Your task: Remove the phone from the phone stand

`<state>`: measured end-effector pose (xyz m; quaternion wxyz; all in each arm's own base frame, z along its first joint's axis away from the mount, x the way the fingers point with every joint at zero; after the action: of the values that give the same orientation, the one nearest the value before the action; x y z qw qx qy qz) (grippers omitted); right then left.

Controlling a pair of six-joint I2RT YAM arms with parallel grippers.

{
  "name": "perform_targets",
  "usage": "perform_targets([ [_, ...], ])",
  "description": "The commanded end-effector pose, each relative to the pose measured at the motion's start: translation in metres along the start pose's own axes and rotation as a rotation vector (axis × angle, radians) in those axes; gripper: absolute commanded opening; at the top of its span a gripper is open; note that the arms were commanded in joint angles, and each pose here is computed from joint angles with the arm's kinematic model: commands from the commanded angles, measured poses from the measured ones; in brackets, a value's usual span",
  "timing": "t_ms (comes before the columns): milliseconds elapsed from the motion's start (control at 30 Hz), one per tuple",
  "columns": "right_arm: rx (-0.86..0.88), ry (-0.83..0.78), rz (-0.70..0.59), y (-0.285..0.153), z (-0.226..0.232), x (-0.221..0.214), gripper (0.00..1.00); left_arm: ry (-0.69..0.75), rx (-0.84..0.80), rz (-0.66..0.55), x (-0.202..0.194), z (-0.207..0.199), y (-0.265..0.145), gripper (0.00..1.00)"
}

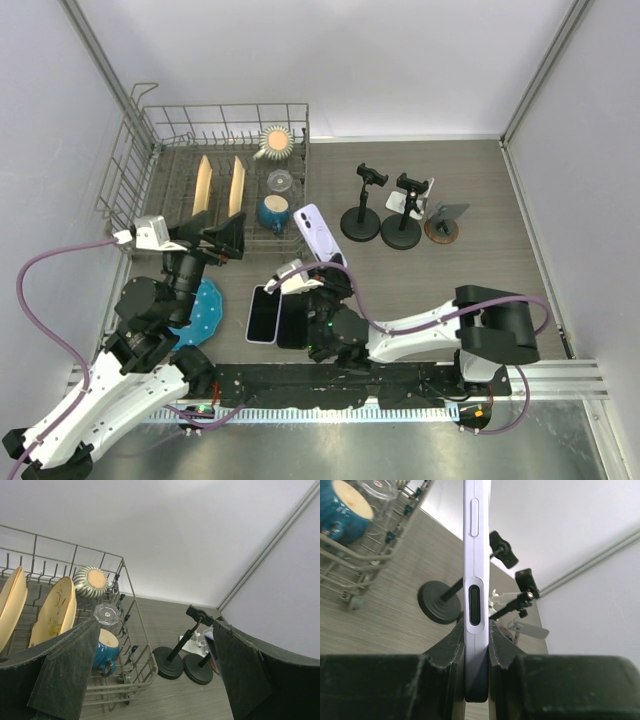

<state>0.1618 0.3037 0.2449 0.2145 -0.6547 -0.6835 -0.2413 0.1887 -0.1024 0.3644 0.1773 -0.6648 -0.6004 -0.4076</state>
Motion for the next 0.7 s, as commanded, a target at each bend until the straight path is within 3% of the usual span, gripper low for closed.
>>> perform_targets([
  [0,-0.038,0.402,0.118,-0.009,-0.047,-0.018,0.01,0.018,-0.039,-0.024,0.006,-0.007,0.003,1.0],
  [167,-0.036,0.409,0.18,-0.015,-0.065,-0.046,0.01,0.022,-0.044,-0.003,0.001,-0.008,0.005,1.0],
  [367,-0.043,0.56,0.152,-0.016,-0.1,-0.061,0.01,0.023,-0.049,0.022,-0.006,-0.009,0.008,1.0],
  [467,-0.043,0.539,0.045,-0.01,-0.108,-0.046,0.01,0.026,-0.054,0.034,-0.009,-0.01,0.01,1.0],
  [500,-0.026,0.678,-0.013,-0.007,-0.102,-0.032,0.01,0.027,-0.054,0.037,-0.01,-0.01,0.01,1.0],
  [533,0.063,0.561,-0.125,-0.003,-0.097,-0.014,0.01,0.028,-0.056,0.04,-0.011,-0.01,0.01,1.0],
  [667,0.21,0.819,-0.218,0.042,-0.09,0.007,0.01,0.036,-0.058,0.046,-0.013,-0.01,0.011,1.0],
])
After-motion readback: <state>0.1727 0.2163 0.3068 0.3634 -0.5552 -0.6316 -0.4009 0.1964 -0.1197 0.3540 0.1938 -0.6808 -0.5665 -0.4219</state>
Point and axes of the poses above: each gripper's point midway between its finger pads, its own y axis out along the fingers, its own z axis along the line the jaws close on, x = y × z, the point moved 4 cm from there along -y, back along the fingers, and after that the axes turned 12 degrees about -y, right-handed, at the moved point
